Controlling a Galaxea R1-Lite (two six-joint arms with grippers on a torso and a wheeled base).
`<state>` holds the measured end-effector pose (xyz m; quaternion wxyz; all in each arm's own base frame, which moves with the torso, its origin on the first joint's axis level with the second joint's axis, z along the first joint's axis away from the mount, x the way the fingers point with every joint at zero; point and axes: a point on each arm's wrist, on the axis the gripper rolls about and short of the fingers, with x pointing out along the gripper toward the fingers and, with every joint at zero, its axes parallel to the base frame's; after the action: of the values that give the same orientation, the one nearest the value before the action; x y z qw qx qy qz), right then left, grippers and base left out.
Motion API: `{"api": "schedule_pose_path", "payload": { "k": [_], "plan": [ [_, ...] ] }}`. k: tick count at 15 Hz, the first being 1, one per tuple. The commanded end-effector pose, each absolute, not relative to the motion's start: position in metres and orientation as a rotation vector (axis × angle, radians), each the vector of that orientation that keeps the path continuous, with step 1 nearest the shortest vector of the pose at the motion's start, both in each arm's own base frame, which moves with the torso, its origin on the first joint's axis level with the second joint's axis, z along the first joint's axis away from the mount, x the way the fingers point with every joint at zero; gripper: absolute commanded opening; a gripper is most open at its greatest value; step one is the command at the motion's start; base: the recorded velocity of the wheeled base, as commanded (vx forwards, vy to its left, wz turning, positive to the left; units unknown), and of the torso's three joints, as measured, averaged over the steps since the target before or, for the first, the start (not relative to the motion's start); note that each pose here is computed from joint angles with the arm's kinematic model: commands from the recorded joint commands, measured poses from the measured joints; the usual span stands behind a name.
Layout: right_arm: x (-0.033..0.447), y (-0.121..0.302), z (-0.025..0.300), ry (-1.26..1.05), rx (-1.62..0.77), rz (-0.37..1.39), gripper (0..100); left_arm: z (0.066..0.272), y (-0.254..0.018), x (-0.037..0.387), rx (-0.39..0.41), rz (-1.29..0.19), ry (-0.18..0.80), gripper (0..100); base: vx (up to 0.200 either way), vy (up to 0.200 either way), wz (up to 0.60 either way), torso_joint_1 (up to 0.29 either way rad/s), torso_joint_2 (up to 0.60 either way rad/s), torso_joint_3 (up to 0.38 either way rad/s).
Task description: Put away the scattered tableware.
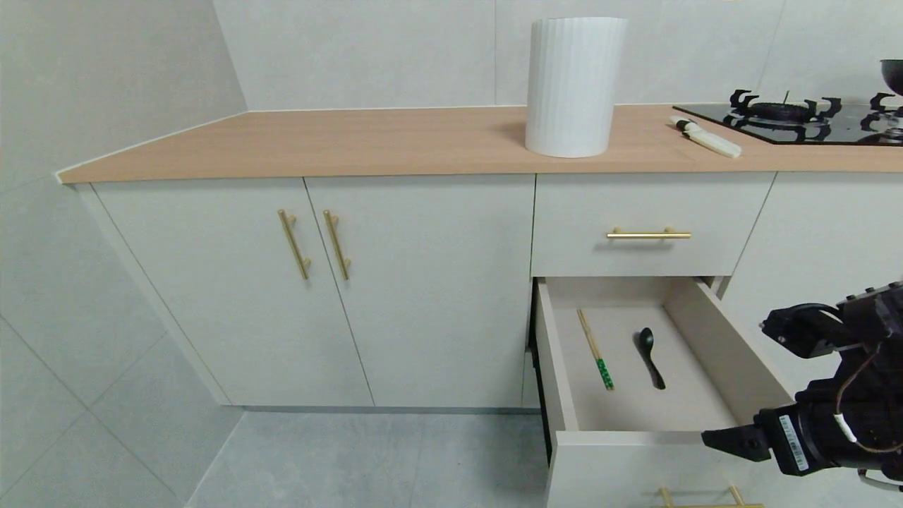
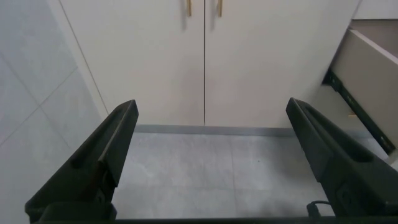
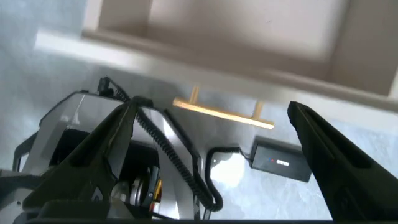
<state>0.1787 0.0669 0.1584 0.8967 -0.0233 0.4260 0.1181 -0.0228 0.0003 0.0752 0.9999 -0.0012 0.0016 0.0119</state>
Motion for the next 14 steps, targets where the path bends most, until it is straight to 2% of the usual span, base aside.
{"api": "schedule_pose_path", "payload": {
  "k": [1,7,14],
  "plan": [
    [0.178,0.075,0.148,0.930,-0.079,0.278,100,0.075,0.000,-0.023,-0.003,0.025,0.003,100,0.000,0.000,0.00,0.000,0.00,0.000],
    [0.170,0.101,0.108,1.110,-0.205,0.370,100,0.075,0.000,-0.023,-0.003,0.025,0.003,100,0.000,0.000,0.00,0.000,0.00,0.000],
    [0.182,0.105,0.089,1.186,-0.236,0.313,100,0.075,0.000,-0.023,-0.003,0.025,0.003,100,0.000,0.000,0.00,0.000,0.00,0.000]
  ]
}}
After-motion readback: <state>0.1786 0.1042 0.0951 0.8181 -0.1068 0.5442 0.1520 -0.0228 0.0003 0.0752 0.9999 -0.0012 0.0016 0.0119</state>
